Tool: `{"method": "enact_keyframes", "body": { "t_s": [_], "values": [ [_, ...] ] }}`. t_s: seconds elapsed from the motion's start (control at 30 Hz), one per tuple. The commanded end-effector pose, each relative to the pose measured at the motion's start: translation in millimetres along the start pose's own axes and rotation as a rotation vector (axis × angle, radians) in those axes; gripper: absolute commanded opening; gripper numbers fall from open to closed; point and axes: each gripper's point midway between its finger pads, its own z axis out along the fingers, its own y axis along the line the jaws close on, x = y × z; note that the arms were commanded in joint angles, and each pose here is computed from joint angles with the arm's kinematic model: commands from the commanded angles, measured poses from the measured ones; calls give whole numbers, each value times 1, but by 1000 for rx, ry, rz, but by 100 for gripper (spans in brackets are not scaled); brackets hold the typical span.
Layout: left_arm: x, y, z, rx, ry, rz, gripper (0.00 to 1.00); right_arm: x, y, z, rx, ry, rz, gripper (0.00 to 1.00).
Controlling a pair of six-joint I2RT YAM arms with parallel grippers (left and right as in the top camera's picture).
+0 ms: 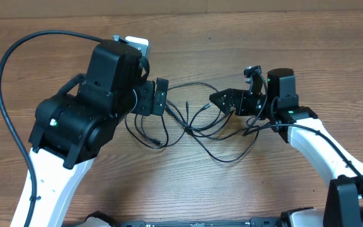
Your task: Untangle cables
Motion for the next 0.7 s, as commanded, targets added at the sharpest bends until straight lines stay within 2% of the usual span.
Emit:
{"method": "enact_keyframes", "body": {
  "t_s": [0.0,0.13,0.2,0.4,0.67],
  "values": [
    [-2,4,5,-26,7,-9,99,5,4,11,9,25,-26,97],
    [0,4,8,-28,18,-7,100,19,3,16,30,75,1,88],
    [0,4,8,-28,17,-7,100,26,-4,16,69,93,63,86],
    [0,4,8,-28,17,-7,100,41,-6,16,97,144,170,87],
    [0,4,8,-28,18,-7,99,59,11,26,85,200,150,90]
  ]
}}
